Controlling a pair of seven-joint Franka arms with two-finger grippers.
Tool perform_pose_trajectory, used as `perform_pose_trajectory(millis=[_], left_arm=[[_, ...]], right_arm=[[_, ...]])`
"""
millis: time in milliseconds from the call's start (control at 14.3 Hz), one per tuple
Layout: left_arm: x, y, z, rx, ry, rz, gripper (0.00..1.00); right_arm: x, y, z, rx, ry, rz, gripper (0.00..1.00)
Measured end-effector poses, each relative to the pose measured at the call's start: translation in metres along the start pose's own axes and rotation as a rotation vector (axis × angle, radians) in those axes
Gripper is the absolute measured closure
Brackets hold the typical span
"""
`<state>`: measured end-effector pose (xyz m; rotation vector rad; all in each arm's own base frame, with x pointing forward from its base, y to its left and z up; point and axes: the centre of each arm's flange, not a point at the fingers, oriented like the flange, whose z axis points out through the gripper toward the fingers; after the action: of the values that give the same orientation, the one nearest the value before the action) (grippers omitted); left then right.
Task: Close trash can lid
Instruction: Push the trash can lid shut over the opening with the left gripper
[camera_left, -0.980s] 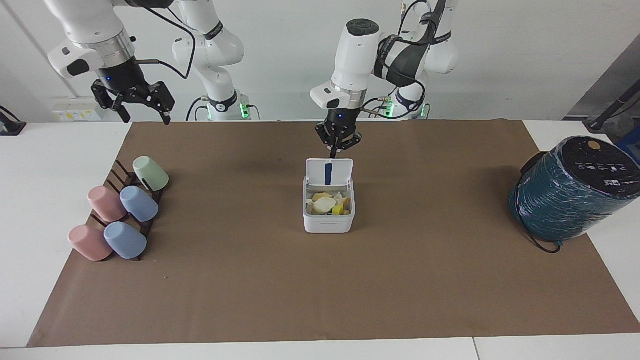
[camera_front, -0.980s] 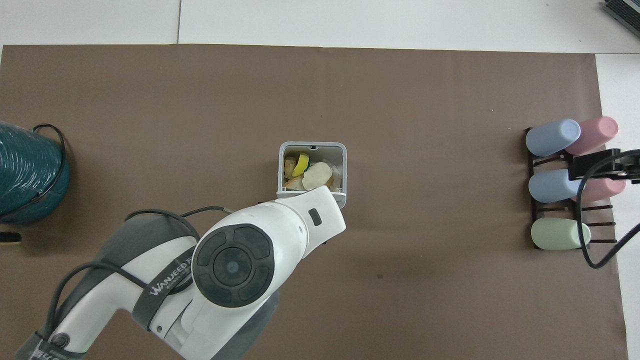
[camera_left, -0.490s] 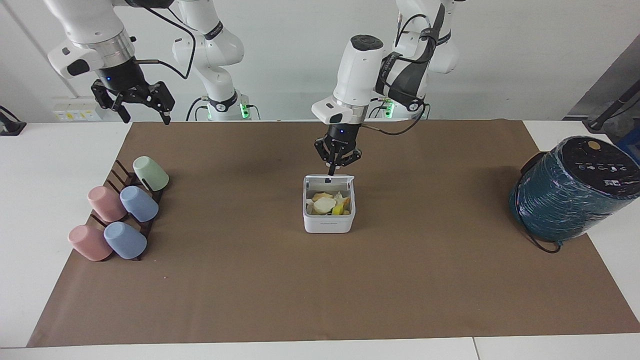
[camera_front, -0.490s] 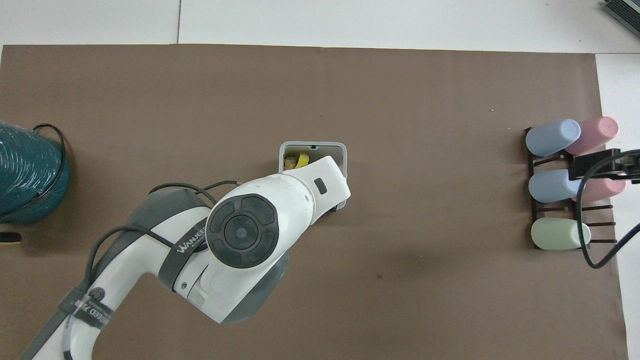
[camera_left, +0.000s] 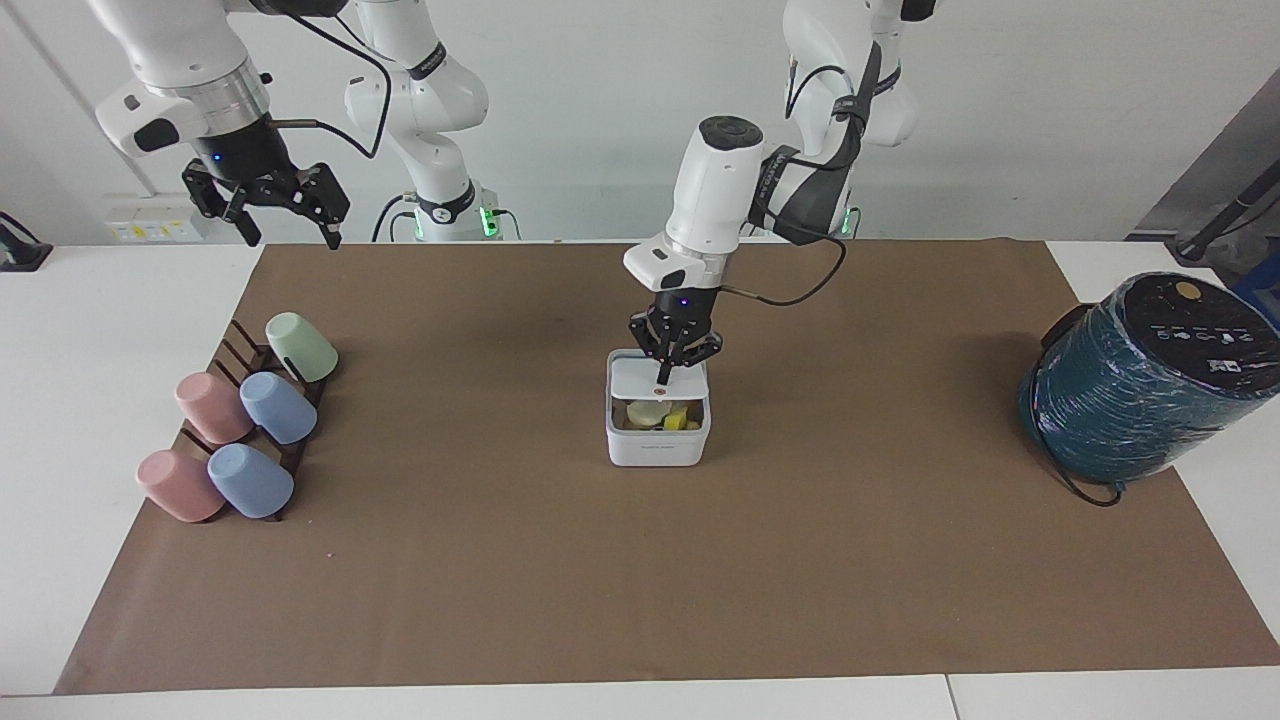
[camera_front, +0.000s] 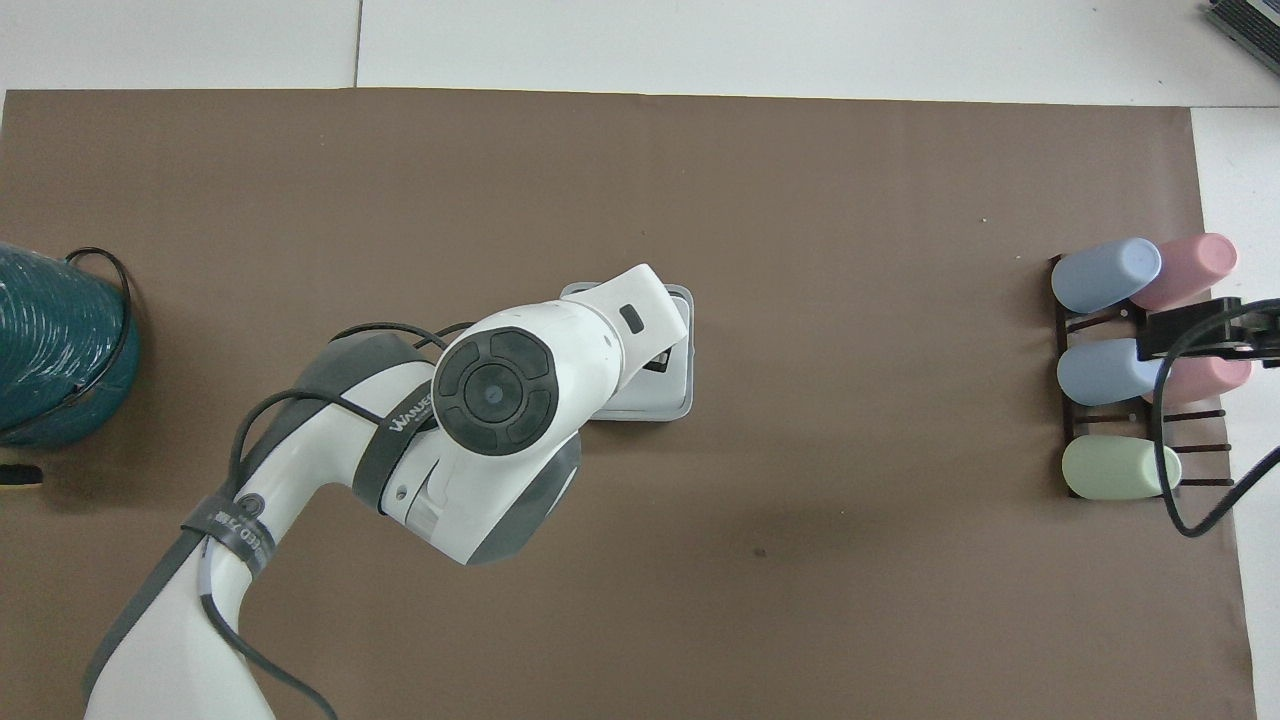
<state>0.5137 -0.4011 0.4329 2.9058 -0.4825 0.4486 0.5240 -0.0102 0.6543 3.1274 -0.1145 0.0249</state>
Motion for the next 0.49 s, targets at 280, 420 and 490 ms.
perform_pose_trajectory(millis=[280,420,490], left_arm=[[0.006,0.002,0.026,0.001,-0.006,-0.002,0.99],[0.006,0.002,0.026,0.002,-0.009,-0.002,0.99],[0.006,0.002,0.026,0.003,-0.013,-0.002,0.99]], right_arm=[[0.0,0.0,0.0,0.0,0.0,0.0,0.0],[0.0,0.0,0.0,0.0,0.0,0.0,0.0],[0.0,0.0,0.0,0.0,0.0,0.0,0.0]])
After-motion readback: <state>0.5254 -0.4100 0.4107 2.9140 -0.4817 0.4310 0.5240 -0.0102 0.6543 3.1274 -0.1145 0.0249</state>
